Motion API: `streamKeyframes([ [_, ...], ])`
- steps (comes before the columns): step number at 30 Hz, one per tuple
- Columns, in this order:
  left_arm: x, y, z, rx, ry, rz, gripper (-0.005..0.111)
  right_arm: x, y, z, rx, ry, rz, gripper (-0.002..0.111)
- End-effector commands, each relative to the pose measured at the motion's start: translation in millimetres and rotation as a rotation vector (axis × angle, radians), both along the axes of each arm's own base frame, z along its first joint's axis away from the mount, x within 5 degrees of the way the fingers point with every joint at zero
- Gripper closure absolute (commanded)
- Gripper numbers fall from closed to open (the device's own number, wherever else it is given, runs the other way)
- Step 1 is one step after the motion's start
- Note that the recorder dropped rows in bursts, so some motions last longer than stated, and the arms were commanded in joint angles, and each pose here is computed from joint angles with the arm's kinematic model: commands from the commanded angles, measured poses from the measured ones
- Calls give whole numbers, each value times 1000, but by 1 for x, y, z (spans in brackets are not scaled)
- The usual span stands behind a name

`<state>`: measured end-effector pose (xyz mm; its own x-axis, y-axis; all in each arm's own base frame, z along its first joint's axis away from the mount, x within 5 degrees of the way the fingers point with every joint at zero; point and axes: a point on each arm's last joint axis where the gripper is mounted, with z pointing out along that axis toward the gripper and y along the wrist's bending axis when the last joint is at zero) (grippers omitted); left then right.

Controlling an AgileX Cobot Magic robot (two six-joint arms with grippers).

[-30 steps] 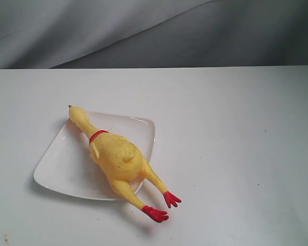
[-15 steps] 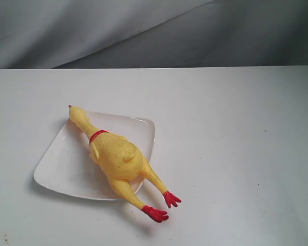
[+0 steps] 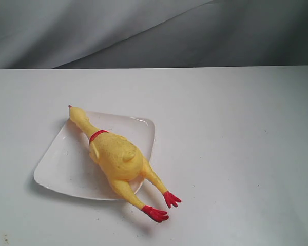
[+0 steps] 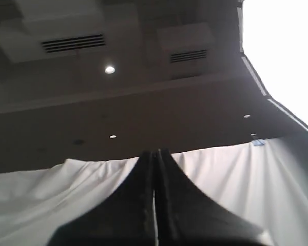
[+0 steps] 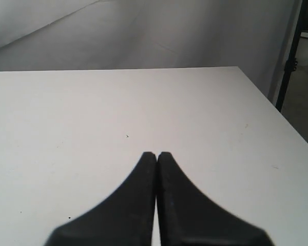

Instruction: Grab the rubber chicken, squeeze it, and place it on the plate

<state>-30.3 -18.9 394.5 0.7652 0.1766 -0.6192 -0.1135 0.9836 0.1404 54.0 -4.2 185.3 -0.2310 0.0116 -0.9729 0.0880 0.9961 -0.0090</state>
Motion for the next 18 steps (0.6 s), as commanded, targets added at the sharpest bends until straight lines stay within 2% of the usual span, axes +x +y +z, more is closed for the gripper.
streamKeyframes([
  [1,2,12,-3,-123,45,67,106,0,0,-1,-11,-2,-5,108],
  [5,6,14,-7,-128,109,91,106,0,0,-1,-11,-2,-5,108],
  [9,13,16,-16,-170,226,87,106,0,0,-1,-11,-2,-5,108],
  [11,28,19,-40,-215,493,107,106,0,0,-1,-11,-2,-5,108],
  [13,45,22,-70,-237,632,114,106,0,0,-1,-11,-2,-5,108],
  [18,73,26,-136,-295,786,91,106,0,0,-1,-11,-2,-5,108],
])
